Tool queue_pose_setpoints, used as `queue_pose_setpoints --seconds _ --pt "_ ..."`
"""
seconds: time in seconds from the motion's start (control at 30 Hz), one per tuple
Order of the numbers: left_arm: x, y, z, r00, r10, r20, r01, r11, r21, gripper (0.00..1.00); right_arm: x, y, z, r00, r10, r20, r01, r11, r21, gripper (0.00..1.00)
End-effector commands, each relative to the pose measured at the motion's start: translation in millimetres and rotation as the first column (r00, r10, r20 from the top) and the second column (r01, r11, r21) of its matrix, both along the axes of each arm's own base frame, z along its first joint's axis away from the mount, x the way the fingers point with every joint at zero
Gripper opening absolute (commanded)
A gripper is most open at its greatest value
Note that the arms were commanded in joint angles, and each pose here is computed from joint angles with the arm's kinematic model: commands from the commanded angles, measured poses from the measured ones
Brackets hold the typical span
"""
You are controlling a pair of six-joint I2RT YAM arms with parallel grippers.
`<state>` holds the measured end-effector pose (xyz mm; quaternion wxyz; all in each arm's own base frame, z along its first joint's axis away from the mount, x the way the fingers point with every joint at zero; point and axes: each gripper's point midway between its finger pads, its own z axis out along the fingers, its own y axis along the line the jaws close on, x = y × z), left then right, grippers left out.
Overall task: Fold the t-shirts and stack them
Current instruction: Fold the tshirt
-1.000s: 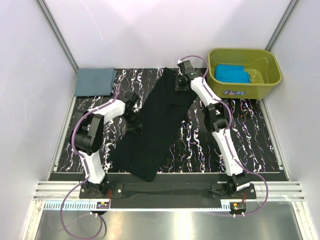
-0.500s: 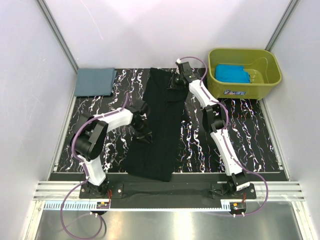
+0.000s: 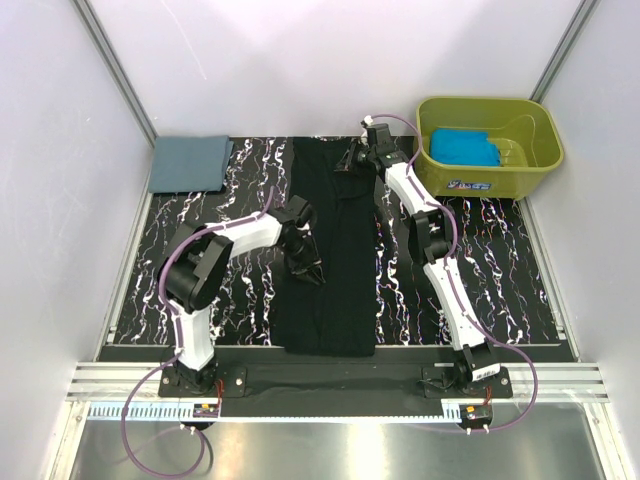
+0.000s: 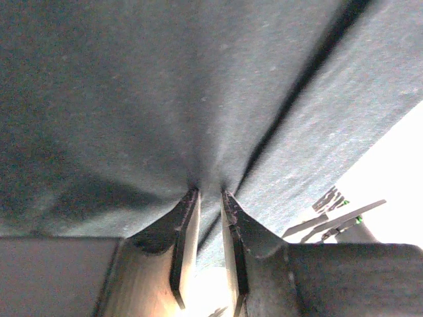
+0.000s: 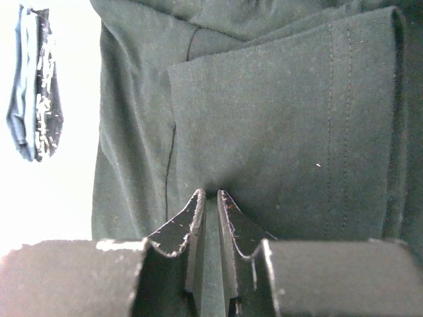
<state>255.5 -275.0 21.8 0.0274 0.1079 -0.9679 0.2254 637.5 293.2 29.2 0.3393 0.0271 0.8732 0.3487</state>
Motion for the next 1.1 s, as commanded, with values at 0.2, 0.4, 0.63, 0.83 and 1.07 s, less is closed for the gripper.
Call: queue_pose_setpoints --seconds 0.2,0.4,0.63,0.83,1.07 --pt "0 15 112 0.958 -0.034 0.285 0.056 0.996 -0.07 0.39 -17 6 106 0.999 0.012 0.041 -0.014 0.998 0.061 0.24" --pt "-33 57 113 0.944 -0.057 0.326 0.075 0.996 -0.042 0.49 -81 -18 142 0.993 0.011 -0.114 -0.02 0.997 -0.073 0.48" --pt "-72 88 60 0.981 -0.016 0.194 0.014 1.0 0.012 0.55 -214 -42 176 0.961 0.078 -0.266 -0.107 0.99 -0.096 0.67" --pt "-105 110 18 0.993 0.091 0.078 -0.098 0.992 0.085 0.56 -367 -52 138 0.878 0.188 -0.439 -0.219 0.975 -0.021 0.79" --pt "-117 117 -9 0.996 0.072 0.055 -0.078 0.991 0.109 0.56 -504 -70 76 0.776 0.238 -0.585 -0.181 0.971 0.155 0.81"
